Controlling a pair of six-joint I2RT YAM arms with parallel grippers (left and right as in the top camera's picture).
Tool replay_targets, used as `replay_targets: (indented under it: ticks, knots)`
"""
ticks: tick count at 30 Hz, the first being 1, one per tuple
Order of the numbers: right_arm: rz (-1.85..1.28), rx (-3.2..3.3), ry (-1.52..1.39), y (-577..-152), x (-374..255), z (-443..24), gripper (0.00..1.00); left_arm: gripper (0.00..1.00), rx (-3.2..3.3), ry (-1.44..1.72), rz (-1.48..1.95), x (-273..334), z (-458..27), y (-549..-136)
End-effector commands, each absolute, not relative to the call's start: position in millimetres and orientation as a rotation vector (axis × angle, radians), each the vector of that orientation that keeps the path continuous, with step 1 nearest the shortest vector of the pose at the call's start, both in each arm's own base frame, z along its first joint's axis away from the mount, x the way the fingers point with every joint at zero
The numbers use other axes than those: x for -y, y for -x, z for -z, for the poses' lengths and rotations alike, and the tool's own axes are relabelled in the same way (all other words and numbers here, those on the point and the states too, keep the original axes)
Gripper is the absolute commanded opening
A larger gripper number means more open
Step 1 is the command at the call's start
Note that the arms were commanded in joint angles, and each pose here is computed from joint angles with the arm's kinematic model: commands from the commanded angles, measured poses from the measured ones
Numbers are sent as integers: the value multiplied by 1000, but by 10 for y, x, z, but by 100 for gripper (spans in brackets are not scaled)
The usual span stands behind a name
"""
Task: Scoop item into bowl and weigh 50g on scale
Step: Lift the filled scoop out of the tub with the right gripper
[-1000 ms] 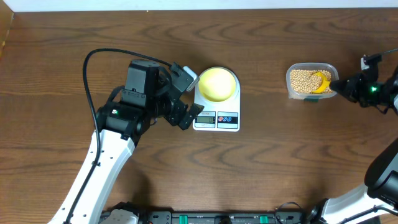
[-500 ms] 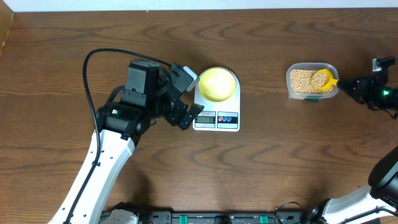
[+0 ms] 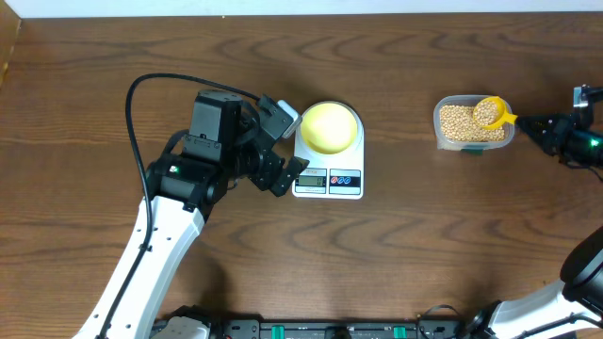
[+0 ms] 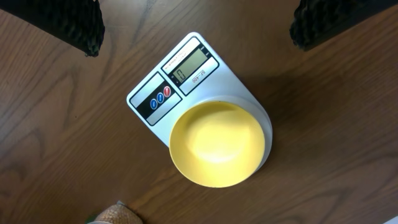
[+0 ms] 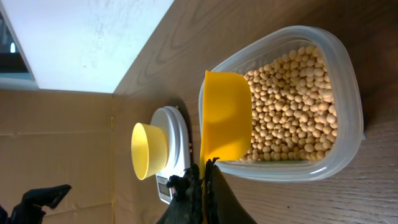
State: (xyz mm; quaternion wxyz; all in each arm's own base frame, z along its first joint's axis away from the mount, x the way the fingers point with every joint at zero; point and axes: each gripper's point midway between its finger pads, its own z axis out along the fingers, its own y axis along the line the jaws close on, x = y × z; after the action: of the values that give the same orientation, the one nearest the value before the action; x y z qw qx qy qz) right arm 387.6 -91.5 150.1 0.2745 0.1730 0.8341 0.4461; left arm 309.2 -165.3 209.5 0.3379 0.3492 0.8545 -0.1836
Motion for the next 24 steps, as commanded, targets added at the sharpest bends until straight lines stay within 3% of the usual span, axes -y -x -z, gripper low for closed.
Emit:
replay_targets:
  ticks: [1, 24]
  knots:
    - [-1265, -2192, -450, -3863, 901, -1546, 1, 98, -2229, -917, 461, 1625, -2079, -3088]
    - [-1436, -2052, -514, -3987, 889, -1815, 1, 98, -2229, -917, 461, 1624, -2079, -3088]
